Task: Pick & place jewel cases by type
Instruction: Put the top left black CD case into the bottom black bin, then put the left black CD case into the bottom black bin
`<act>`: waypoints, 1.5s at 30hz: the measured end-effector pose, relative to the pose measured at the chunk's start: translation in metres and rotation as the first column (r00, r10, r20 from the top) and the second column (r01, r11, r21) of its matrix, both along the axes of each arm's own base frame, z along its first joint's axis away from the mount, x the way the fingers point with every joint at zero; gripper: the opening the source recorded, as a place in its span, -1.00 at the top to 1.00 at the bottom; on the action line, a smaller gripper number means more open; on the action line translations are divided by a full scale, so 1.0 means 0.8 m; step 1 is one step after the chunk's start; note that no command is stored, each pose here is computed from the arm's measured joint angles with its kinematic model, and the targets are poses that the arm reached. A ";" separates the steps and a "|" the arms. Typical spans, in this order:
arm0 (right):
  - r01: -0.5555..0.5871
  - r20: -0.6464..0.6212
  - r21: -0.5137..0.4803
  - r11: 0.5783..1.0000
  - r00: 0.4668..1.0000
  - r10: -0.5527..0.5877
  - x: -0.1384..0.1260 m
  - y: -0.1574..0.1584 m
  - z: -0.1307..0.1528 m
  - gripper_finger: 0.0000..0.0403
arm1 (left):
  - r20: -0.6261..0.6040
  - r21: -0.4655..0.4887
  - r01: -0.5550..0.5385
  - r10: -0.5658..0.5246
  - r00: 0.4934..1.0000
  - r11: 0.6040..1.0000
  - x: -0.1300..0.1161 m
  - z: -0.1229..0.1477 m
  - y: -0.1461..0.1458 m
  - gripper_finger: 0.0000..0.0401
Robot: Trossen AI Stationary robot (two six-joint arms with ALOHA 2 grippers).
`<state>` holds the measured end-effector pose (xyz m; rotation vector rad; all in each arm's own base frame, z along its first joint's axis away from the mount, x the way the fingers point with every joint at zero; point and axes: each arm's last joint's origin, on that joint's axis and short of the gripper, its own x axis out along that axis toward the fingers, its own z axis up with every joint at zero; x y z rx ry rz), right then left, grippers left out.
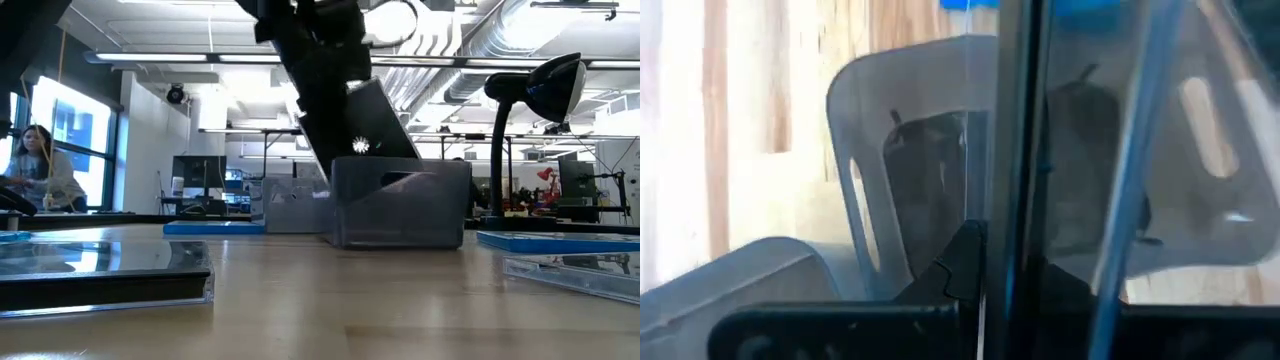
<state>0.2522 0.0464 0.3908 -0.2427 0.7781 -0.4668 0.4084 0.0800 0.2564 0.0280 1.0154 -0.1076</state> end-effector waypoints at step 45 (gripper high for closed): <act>-0.054 -0.027 0.068 0.996 0.998 0.056 0.000 0.003 -0.006 0.15 | -0.123 0.158 -0.266 0.286 0.950 0.951 -0.020 0.096 0.020 0.16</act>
